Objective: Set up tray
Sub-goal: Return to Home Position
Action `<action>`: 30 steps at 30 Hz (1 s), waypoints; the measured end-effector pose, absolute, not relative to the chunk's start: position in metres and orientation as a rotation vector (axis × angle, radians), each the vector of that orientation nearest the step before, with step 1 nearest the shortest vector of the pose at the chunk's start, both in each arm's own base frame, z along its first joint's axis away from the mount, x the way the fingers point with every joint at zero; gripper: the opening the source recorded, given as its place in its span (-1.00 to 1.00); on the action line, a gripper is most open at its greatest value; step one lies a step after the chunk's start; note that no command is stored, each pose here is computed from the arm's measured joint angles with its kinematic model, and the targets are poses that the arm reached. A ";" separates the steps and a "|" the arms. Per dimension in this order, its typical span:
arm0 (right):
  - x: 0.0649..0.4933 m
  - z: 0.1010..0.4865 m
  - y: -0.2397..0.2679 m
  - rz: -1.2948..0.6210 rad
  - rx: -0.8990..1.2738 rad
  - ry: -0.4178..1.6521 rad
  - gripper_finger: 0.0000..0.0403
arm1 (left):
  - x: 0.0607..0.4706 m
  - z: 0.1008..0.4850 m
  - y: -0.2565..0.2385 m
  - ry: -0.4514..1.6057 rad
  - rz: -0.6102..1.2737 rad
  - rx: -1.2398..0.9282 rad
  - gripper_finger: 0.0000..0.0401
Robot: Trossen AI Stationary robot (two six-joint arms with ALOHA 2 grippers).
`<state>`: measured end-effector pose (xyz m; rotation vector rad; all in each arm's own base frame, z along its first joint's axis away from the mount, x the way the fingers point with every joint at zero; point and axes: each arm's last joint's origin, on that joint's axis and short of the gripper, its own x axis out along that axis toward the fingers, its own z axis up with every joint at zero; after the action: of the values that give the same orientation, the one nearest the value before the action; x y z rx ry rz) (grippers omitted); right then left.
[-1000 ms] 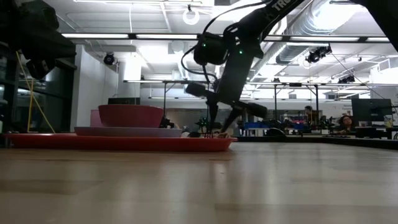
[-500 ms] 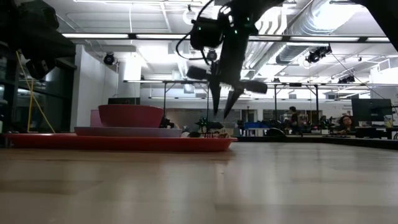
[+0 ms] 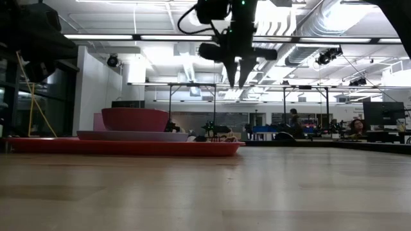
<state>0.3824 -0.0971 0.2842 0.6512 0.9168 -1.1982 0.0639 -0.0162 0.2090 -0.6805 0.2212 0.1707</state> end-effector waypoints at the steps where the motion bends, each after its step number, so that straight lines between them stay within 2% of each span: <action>1: 0.382 0.287 -0.096 -1.196 0.620 0.930 -0.59 | 0.064 0.209 -0.016 0.222 0.169 -0.699 -0.41; 13: 0.365 0.297 -0.090 -1.178 0.521 1.146 -0.59 | 0.064 0.209 -0.016 0.215 0.179 -0.797 -0.41; 21: 0.361 0.302 -0.082 -1.224 0.418 1.124 -0.59 | 0.064 0.209 -0.017 0.234 0.143 -0.729 -0.41; 30: 0.341 0.339 -0.061 -1.197 0.276 1.007 -0.59 | 0.063 0.220 -0.018 0.154 0.026 -0.579 -0.41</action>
<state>0.3410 -0.0613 0.3395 0.2760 1.0070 -1.1974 0.0629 -0.0183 0.2195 -0.5790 0.1541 0.0258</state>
